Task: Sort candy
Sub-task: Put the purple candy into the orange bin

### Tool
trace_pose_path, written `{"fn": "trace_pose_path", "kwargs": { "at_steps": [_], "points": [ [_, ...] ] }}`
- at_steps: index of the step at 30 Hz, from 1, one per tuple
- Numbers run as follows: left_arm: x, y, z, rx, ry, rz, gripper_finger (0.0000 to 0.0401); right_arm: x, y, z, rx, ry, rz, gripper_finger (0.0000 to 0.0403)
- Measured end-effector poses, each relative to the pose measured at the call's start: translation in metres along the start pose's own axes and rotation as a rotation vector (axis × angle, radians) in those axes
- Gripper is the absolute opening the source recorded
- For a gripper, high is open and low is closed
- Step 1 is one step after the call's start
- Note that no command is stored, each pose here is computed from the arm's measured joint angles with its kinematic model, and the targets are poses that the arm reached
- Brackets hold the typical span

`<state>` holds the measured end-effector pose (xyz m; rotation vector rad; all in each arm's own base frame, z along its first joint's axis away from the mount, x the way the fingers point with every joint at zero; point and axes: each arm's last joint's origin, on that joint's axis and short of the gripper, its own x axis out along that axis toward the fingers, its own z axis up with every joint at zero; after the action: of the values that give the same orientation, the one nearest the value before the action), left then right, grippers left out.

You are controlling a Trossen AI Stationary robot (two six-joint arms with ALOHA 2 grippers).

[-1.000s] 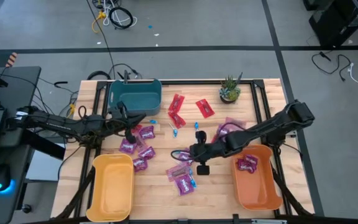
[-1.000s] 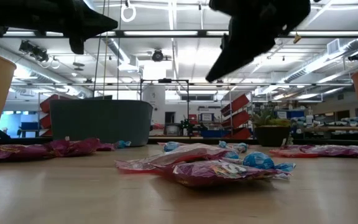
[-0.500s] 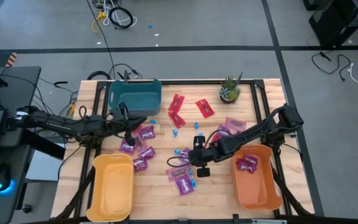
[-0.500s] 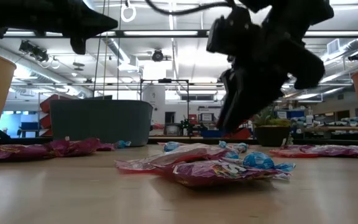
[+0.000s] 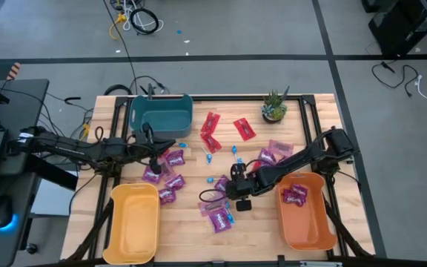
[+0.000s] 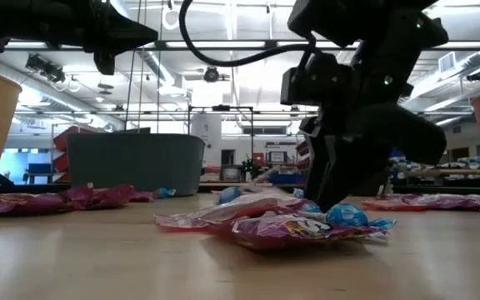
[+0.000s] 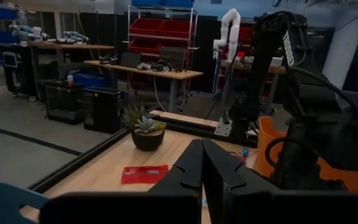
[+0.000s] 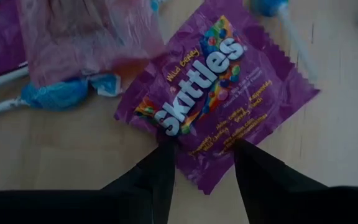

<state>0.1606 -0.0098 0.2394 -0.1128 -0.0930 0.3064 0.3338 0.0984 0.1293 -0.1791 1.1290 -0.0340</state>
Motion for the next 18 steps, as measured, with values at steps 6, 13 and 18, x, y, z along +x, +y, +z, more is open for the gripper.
{"fn": "trace_pose_path", "kwargs": {
  "at_steps": [6, 13, 18],
  "points": [
    [0.0000, -0.0001, -0.0011, 0.003, 0.011, -0.005, 0.0006, 0.0041, -0.0011, -0.0004, 0.033, 0.012, 0.000, 0.0146],
    [0.0000, -0.0002, -0.0011, 0.003, 0.011, -0.010, 0.0006, 0.0051, -0.0047, 0.0002, 0.072, 0.018, 0.024, 0.0101],
    [0.0000, -0.0002, -0.0012, 0.004, 0.012, -0.010, 0.0006, 0.0070, -0.0088, -0.0001, 0.085, 0.033, 0.055, 0.0053]
  ]
}}
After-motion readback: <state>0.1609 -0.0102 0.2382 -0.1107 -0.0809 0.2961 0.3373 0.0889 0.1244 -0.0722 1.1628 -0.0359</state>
